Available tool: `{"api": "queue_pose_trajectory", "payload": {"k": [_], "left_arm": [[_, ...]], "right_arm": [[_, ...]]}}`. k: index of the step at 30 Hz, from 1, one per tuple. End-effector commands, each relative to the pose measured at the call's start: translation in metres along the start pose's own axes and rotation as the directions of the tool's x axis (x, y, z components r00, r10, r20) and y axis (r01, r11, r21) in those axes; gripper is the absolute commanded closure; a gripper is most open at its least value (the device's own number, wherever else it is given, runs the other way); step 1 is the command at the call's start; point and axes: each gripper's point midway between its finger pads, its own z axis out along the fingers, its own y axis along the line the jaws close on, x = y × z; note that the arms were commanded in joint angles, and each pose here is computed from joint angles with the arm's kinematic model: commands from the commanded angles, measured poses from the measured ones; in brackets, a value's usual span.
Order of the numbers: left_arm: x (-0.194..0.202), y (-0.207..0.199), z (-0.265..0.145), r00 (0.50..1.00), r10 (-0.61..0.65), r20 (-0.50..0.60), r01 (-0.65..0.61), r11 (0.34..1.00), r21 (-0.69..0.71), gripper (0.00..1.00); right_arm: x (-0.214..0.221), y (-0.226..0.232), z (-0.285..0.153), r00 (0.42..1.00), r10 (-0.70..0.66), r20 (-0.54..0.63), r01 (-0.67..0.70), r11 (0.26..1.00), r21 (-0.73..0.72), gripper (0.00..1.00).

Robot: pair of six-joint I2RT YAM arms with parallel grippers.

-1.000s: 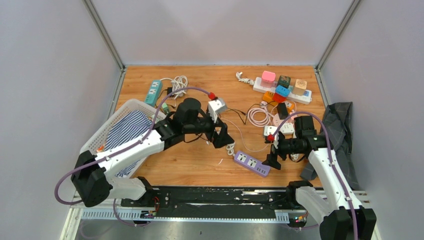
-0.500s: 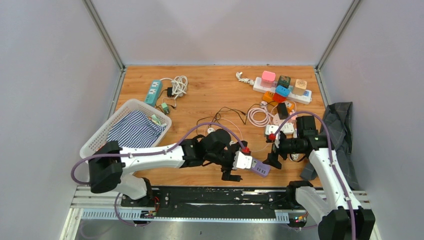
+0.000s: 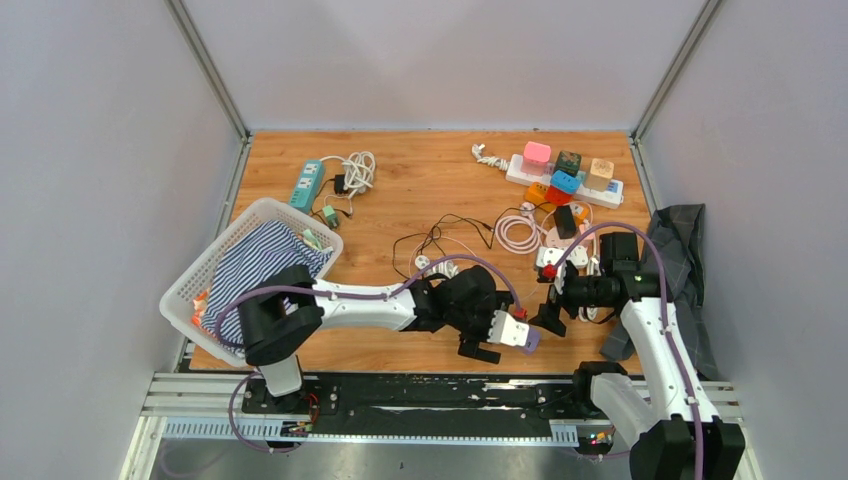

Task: Pull the plug off the socket
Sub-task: Pick up the socket from the corner of the board.

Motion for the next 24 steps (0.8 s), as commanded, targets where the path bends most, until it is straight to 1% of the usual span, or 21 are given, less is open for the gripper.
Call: {"api": "queue_pose_trajectory", "payload": {"k": [1, 7, 13, 24], "left_arm": [[-0.006, 0.014, 0.009, 0.999, 0.051, -0.014, -0.051, 0.998, -0.028, 0.05], [0.005, 0.016, 0.022, 0.996, 0.065, -0.057, -0.065, 0.998, -0.006, 0.07], [0.012, 0.019, 0.024, 0.996, 0.07, -0.057, -0.072, 0.997, -0.024, 0.08], [0.028, 0.021, 0.028, 0.997, 0.046, -0.066, -0.046, 0.999, -0.002, 0.13]], "right_arm": [[0.0, 0.007, 0.0, 1.0, 0.012, 0.023, -0.011, 1.0, -0.014, 0.0], [0.001, 0.005, -0.001, 1.0, 0.019, 0.023, -0.018, 1.0, -0.007, 0.0], [0.003, 0.003, -0.002, 0.999, 0.031, 0.025, -0.031, 1.0, 0.002, 0.0], [0.004, 0.003, -0.002, 0.999, 0.039, 0.025, -0.039, 0.999, 0.002, 0.0]]}}
